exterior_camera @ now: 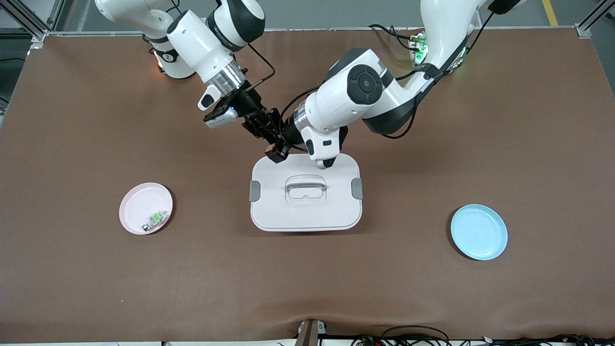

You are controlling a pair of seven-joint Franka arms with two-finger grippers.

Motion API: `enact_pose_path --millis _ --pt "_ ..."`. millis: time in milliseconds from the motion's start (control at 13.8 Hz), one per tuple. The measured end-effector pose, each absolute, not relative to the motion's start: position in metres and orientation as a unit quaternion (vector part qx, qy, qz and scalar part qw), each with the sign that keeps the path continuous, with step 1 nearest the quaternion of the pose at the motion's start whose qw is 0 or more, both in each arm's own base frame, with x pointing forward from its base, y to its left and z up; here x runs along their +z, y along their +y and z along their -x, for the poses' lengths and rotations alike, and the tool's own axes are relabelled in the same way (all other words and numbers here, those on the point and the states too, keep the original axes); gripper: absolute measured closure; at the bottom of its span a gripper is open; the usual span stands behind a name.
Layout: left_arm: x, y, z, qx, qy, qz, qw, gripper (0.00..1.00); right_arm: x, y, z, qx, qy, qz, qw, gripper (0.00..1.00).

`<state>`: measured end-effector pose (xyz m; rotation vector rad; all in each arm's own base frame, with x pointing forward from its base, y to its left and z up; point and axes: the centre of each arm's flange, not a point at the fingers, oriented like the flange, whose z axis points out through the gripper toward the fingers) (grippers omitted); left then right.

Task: Transfer orange switch to right arm and place
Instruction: 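Close the right gripper on the orange switch beside the left gripper, then open the left gripper and withdraw while the right gripper pulls the switch away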

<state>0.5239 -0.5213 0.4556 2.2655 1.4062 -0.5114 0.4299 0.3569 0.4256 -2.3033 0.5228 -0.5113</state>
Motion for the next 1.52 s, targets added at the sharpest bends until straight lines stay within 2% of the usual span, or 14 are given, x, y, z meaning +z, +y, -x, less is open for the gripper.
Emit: enact_pose_path --millis 145,651,1013,1231,1520 --pt "0.456 -0.521 -0.524 -0.184 0.506 -0.815 0.212 0.01 0.427 0.357 -0.431 -0.198 0.203 0.89 0.356 0.58" --pt "0.469 -0.512 -0.534 -0.145 0.499 -0.826 0.217 0.0 0.422 0.358 -0.434 -0.219 0.136 0.905 0.338 0.58" --pt "0.495 -0.454 -0.578 -0.076 0.508 -0.829 0.224 0.0 0.403 0.359 -0.437 -0.227 0.069 0.92 0.311 0.58" --pt "0.514 -0.427 -0.592 -0.039 0.501 -0.835 0.226 0.0 0.396 0.348 -0.446 -0.238 0.004 0.928 0.287 0.58" --pt "0.521 -0.381 -0.605 -0.006 0.44 -0.881 0.172 0.0 0.379 0.321 -0.462 -0.247 -0.08 0.933 0.248 0.58"
